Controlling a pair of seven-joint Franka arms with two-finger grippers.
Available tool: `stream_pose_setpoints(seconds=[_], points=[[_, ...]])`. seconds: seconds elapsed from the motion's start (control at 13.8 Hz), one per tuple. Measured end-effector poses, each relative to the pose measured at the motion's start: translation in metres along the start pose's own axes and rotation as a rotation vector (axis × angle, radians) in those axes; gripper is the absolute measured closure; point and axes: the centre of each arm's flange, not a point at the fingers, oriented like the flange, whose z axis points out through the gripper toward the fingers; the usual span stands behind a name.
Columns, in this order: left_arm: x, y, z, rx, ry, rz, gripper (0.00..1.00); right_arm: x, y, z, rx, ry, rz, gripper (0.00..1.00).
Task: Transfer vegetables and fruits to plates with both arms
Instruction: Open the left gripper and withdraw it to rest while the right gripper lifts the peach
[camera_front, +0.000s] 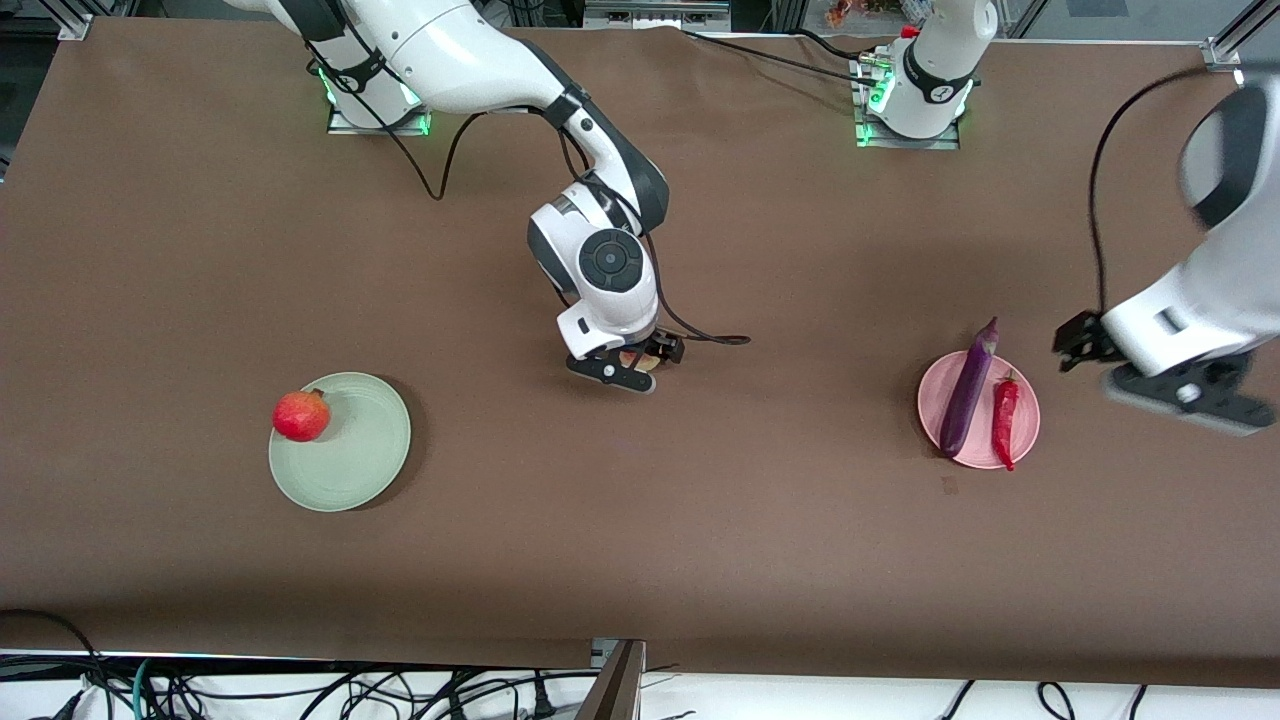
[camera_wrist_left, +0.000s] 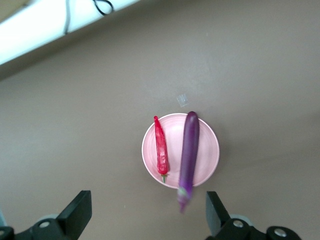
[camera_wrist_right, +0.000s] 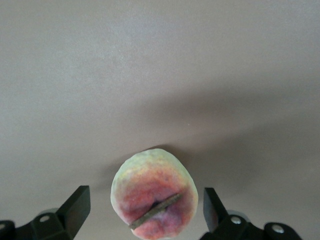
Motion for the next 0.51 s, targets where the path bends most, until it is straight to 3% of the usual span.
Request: stream_pose_setpoints(seconds=[0.15, 0.29, 0.51], points=[[-0.009, -0.003, -0.031, -0.008, -0.007, -0.091, 0.0, -0.003, -0.001, 0.001, -0.005, -0.004, -0.004, 0.0], [-0.01, -0.001, -0.027, -0.031, -0.037, -0.164, 0.0, -0.007, -0.001, 0.006, -0.014, -0.009, -0.009, 0.0], [-0.017, -0.008, -0.02, -0.15, -0.053, -0.246, 0.0, -0.009, 0.0, 0.017, -0.027, -0.016, -0.01, 0.0]])
